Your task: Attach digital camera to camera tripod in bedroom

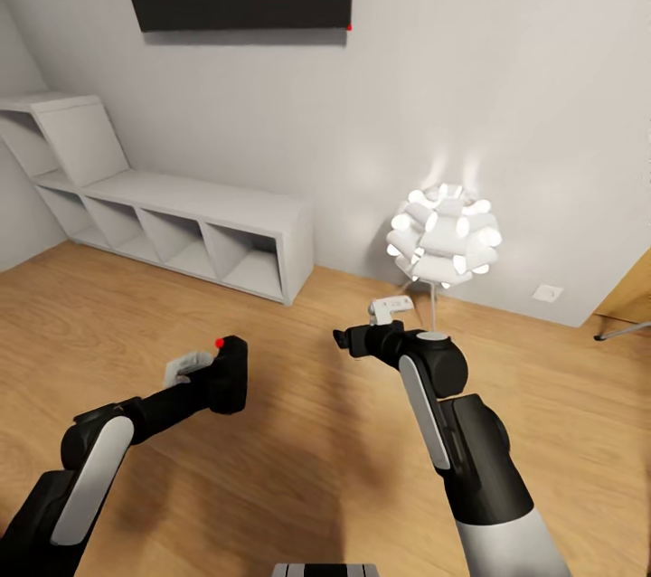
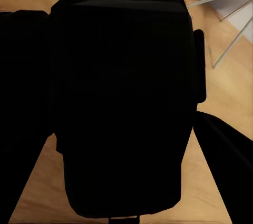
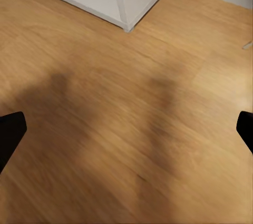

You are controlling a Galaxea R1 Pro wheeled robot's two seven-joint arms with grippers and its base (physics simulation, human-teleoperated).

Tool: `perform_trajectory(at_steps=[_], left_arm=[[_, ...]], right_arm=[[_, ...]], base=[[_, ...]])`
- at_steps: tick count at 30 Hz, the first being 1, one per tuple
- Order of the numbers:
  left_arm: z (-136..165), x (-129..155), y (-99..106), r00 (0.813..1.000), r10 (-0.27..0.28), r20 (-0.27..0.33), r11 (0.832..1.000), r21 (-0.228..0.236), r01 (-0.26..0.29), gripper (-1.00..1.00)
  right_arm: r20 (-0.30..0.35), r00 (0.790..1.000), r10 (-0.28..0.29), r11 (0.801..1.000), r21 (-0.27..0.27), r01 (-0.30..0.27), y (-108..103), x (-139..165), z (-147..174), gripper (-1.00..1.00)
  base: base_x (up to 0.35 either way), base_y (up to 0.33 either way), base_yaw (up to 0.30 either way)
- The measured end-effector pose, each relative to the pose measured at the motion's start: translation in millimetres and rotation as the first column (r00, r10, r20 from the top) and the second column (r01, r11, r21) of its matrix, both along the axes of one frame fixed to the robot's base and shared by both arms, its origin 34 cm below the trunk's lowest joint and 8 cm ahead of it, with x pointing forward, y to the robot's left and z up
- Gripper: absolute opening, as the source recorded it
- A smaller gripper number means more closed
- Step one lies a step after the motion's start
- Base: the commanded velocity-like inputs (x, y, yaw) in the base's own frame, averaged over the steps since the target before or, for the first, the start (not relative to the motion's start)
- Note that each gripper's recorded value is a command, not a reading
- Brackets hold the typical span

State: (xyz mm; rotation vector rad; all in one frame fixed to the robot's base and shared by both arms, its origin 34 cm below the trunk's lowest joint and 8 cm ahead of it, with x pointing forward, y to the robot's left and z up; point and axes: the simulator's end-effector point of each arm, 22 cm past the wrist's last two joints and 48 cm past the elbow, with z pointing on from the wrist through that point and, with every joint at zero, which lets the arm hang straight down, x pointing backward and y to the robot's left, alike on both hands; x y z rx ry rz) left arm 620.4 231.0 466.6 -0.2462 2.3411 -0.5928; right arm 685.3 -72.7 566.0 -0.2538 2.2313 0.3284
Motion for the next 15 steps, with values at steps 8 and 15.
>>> perform_trajectory(at_steps=[8, 15], left_arm=[[2, -11, 4, 1.0, 0.023, -0.005, 0.999, 0.027, -0.023, -1.0], [14, -12, 5, 0.999, 0.031, 0.015, 0.999, 0.031, -0.031, -1.0]], right_arm=[[0.033, 0.999, 0.013, 1.0, -0.001, -0.013, 5, -5, 20, 1.0], [0.061, 0.998, 0.035, 0.999, -0.009, -0.034, 13, -11, 36, 1.0]], base=[[0.0, 0.0, 0.0], [0.0, 0.0, 0.0]])
